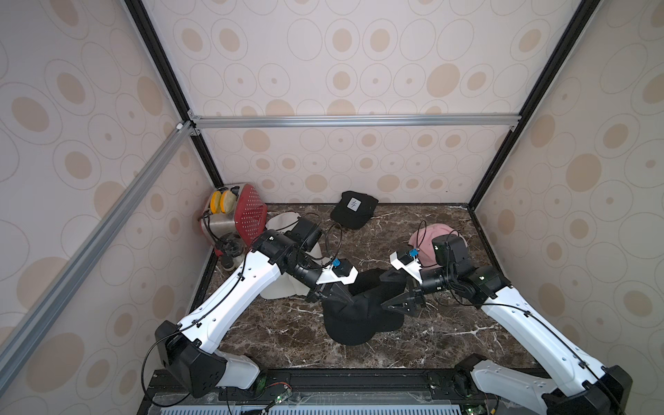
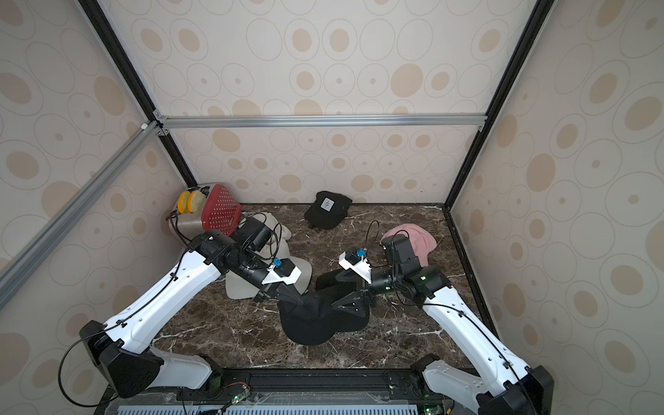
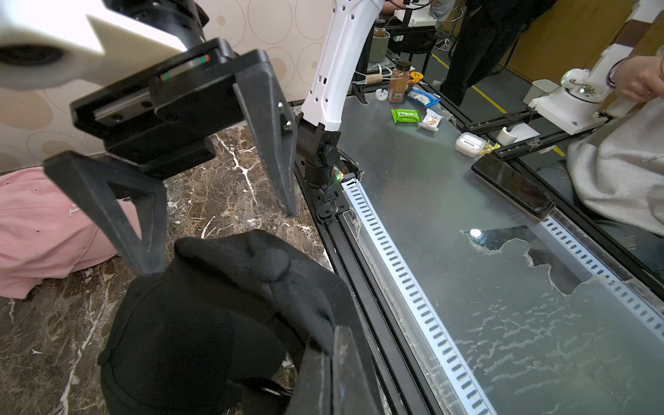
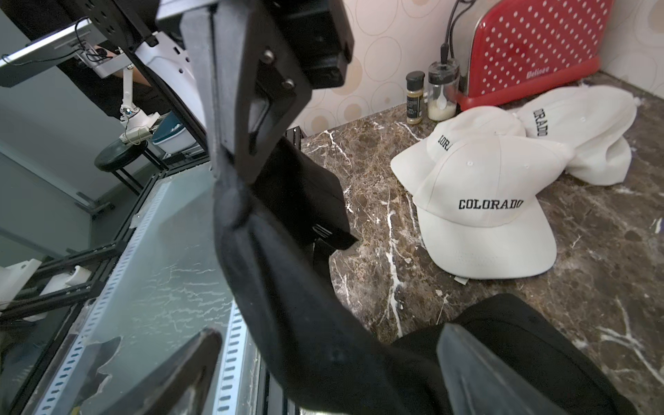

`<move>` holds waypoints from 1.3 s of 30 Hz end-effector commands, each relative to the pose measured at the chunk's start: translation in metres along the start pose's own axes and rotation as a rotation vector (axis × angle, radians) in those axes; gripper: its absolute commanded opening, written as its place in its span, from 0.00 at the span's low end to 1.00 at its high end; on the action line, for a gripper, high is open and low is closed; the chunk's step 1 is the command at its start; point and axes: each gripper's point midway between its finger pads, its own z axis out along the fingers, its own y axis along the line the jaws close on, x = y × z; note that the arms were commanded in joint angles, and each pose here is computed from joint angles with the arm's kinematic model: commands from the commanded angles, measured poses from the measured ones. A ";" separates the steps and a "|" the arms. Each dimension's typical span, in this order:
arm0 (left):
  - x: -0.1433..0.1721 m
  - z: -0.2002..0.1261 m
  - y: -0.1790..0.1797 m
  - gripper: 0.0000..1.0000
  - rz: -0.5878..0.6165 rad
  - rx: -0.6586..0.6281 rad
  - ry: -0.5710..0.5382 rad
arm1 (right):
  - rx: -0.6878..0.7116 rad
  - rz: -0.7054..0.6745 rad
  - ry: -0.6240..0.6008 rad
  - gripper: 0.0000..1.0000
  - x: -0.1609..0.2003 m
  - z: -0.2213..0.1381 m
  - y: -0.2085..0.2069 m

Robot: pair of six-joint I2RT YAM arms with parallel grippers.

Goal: Stack the baseball caps by color
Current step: Place the baseball cap on the baseball cap.

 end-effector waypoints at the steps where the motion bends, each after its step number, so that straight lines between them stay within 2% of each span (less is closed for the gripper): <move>1: -0.009 -0.003 -0.018 0.00 0.038 0.062 -0.030 | 0.046 -0.062 -0.020 1.00 -0.009 0.000 -0.008; 4: -0.008 -0.004 -0.025 0.00 0.052 0.100 -0.024 | 0.040 -0.110 -0.036 1.00 -0.021 0.000 -0.010; 7: -0.011 -0.004 -0.019 0.00 0.035 0.103 -0.023 | -0.098 -0.097 -0.041 1.00 -0.025 0.003 0.008; 12: -0.015 -0.004 -0.011 0.00 0.022 0.095 -0.028 | -0.166 -0.122 0.041 0.98 0.000 0.018 0.028; 15: -0.014 -0.004 -0.006 0.00 0.012 0.078 -0.022 | -0.179 -0.119 0.050 0.92 0.003 0.017 0.031; 16: -0.013 -0.003 -0.005 0.00 0.008 0.070 -0.016 | -0.179 -0.116 0.054 0.87 0.003 0.016 0.032; 18: -0.012 -0.003 -0.002 0.00 0.003 0.050 -0.008 | -0.156 -0.106 0.070 0.72 0.005 0.016 0.030; 20: -0.010 -0.003 0.004 0.00 -0.003 0.017 -0.004 | -0.114 -0.093 0.087 0.37 0.007 0.015 0.024; 21: -0.009 -0.002 0.007 0.00 -0.007 -0.003 -0.003 | -0.091 -0.089 0.090 0.24 0.007 0.013 0.021; 24: -0.004 -0.001 0.022 0.00 -0.034 -0.078 -0.002 | -0.001 -0.058 0.070 0.14 0.006 0.005 0.009; 26: -0.004 0.002 0.034 0.00 -0.064 -0.125 -0.022 | 0.053 -0.017 0.034 0.11 0.004 -0.005 0.001; 29: -0.012 0.006 0.053 0.00 -0.149 -0.156 -0.115 | 0.115 0.088 -0.001 0.13 0.007 -0.021 -0.009; 31: -0.020 0.010 0.064 0.00 -0.191 -0.150 -0.199 | 0.156 0.174 0.008 0.13 0.019 -0.025 -0.017; 33: -0.022 0.015 0.078 0.00 -0.287 -0.187 -0.250 | 0.155 0.246 0.025 0.12 0.027 -0.022 -0.021; 35: -0.016 0.023 0.089 0.00 -0.375 -0.264 -0.244 | 0.109 0.311 0.030 0.12 0.030 -0.018 -0.018; 37: -0.013 0.026 0.088 0.00 -0.436 -0.264 -0.261 | 0.071 0.352 0.023 0.12 0.031 -0.016 -0.013; 39: -0.005 0.030 0.089 0.00 -0.487 -0.269 -0.260 | 0.105 0.388 0.024 0.13 0.038 -0.016 -0.017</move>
